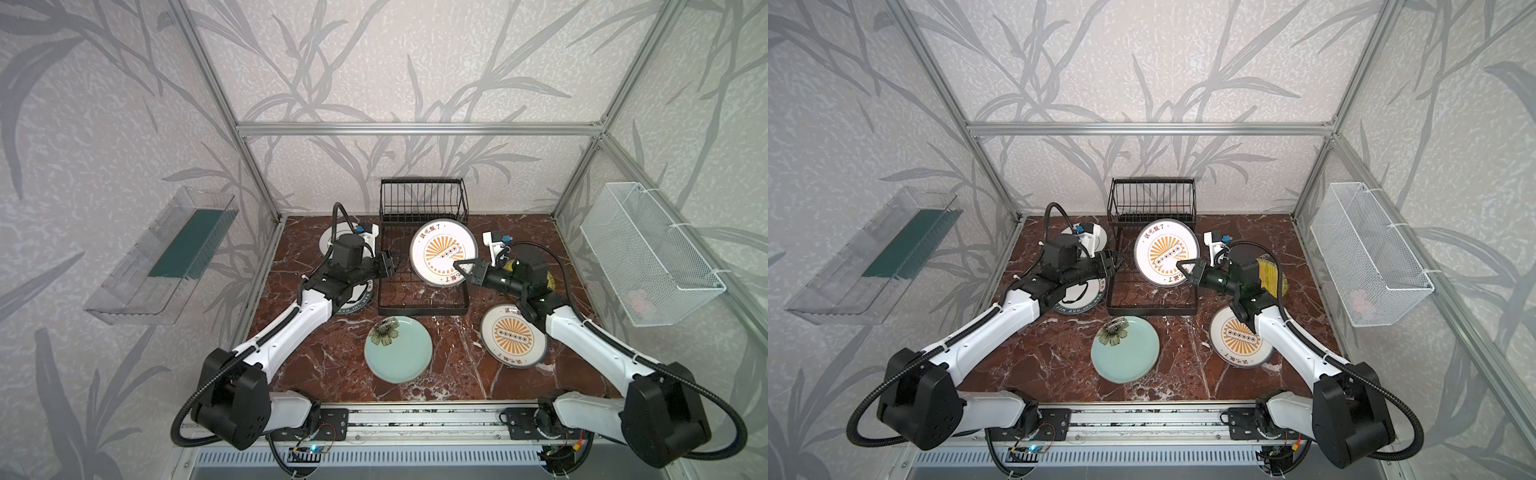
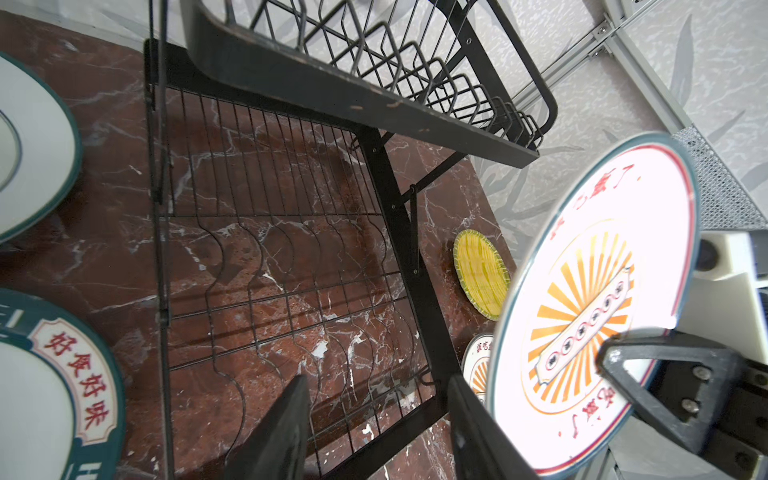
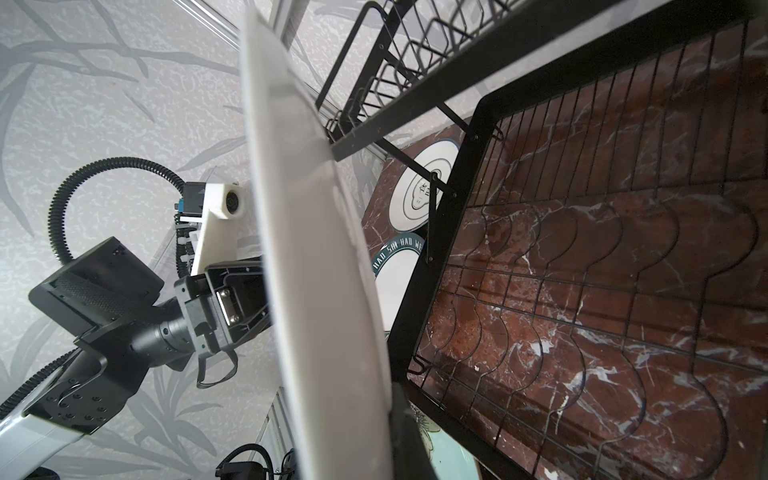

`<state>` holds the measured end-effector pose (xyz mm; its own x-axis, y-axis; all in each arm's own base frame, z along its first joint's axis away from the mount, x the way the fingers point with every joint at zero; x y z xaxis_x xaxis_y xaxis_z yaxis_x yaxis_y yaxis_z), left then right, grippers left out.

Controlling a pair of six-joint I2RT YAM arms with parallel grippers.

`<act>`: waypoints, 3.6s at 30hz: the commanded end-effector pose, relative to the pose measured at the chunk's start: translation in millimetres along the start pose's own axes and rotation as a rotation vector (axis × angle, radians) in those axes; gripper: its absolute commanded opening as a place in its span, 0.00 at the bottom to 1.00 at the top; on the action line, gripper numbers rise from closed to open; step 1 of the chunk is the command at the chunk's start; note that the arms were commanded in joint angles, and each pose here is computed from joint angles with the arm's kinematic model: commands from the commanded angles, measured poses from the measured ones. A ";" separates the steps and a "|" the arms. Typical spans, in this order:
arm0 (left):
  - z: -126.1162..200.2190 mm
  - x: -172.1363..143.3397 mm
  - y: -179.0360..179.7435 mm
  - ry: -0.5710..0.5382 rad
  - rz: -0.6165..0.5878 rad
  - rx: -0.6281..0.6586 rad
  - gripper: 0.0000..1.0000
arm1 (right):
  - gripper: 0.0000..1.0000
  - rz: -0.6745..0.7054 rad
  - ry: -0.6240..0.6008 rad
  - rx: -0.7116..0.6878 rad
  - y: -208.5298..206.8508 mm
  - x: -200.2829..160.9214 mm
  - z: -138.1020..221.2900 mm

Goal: Load plates into a dish rack
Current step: Place the plate on the dish rack.

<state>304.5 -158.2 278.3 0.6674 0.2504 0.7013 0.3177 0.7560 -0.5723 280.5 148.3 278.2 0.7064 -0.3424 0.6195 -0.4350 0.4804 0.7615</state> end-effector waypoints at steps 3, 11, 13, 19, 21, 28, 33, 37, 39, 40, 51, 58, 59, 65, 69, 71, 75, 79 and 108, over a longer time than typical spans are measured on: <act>21.3 11.0 -3.0 -0.035 -0.083 0.089 0.52 | 0.00 0.139 -0.090 0.004 37.7 31.7 15.3; 33.3 14.1 -4.9 -0.052 -0.094 0.114 0.52 | 0.00 0.232 -0.168 -0.113 65.0 76.8 17.1; 35.2 14.6 -6.0 -0.054 -0.100 0.115 0.52 | 0.00 0.244 -0.191 -0.130 71.6 90.2 14.4; 40.4 13.0 -2.7 -0.045 -0.118 0.154 0.53 | 0.00 0.285 -0.283 -0.285 80.2 117.4 8.5; 42.2 12.6 -3.3 -0.043 -0.121 0.155 0.53 | 0.00 0.294 -0.304 -0.343 81.0 123.5 4.5; 44.4 7.5 -2.8 -0.045 -0.110 0.130 0.52 | 0.00 0.356 -0.374 -0.540 91.3 139.6 -20.6; 41.8 1.1 -0.3 -0.030 -0.087 0.110 0.52 | 0.00 0.384 -0.398 -0.652 93.0 146.9 -40.7; 43.1 -1.4 -1.1 -0.032 -0.072 0.088 0.52 | 0.00 0.406 -0.422 -0.754 91.8 153.6 -60.3; 43.7 -2.2 -1.3 -0.031 -0.068 0.082 0.52 | 0.00 0.420 -0.430 -0.809 89.1 156.3 -69.5; 43.5 -3.1 -1.5 -0.026 -0.065 0.078 0.52 | 0.00 0.426 -0.432 -0.831 88.1 157.8 -74.3; 45.7 -11.5 3.3 -0.010 -0.058 0.087 0.51 | 0.00 0.486 -0.425 -1.069 74.9 166.0 -97.7; 42.2 -11.0 2.7 -0.006 -0.055 0.072 0.51 | 0.00 0.537 -0.407 -1.138 74.7 167.7 -107.2; 41.8 -11.0 2.5 -0.009 -0.052 0.066 0.51 | 0.00 0.543 -0.406 -1.147 74.8 167.5 -108.1; 41.3 -13.0 3.1 -0.001 -0.050 0.063 0.51 | 0.00 0.564 -0.399 -1.191 73.9 166.3 -111.5; 43.7 -13.3 2.8 0.000 -0.055 0.065 0.51 | 0.00 0.569 -0.391 -1.213 69.7 164.4 -113.5; 45.2 -14.0 2.5 0.001 -0.054 0.065 0.51 | 0.00 0.568 -0.382 -1.216 67.8 162.2 -115.6; 47.7 -16.5 3.5 0.002 -0.054 0.072 0.51 | 0.00 0.563 -0.369 -1.227 61.0 159.1 -120.7; 47.3 -18.7 6.1 0.011 -0.053 0.088 0.51 | 0.00 0.568 -0.362 -1.245 56.5 157.6 -123.9; 51.2 -18.4 5.6 0.026 -0.067 0.102 0.51 | 0.00 0.497 -0.344 -1.297 36.1 150.4 -137.4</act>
<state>263.2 -131.7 279.2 0.6756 0.1866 0.7133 0.2930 0.8199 -0.4919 446.9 226.5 361.7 0.4309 0.0344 0.9017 0.3152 0.9306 -0.1861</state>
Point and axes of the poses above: each gripper's point midway between its finger pads, its own z axis back along the fingers, its own y axis along the line the jaws close on, x = y × z, the point moved 9 cm from there along z, back along the fingers
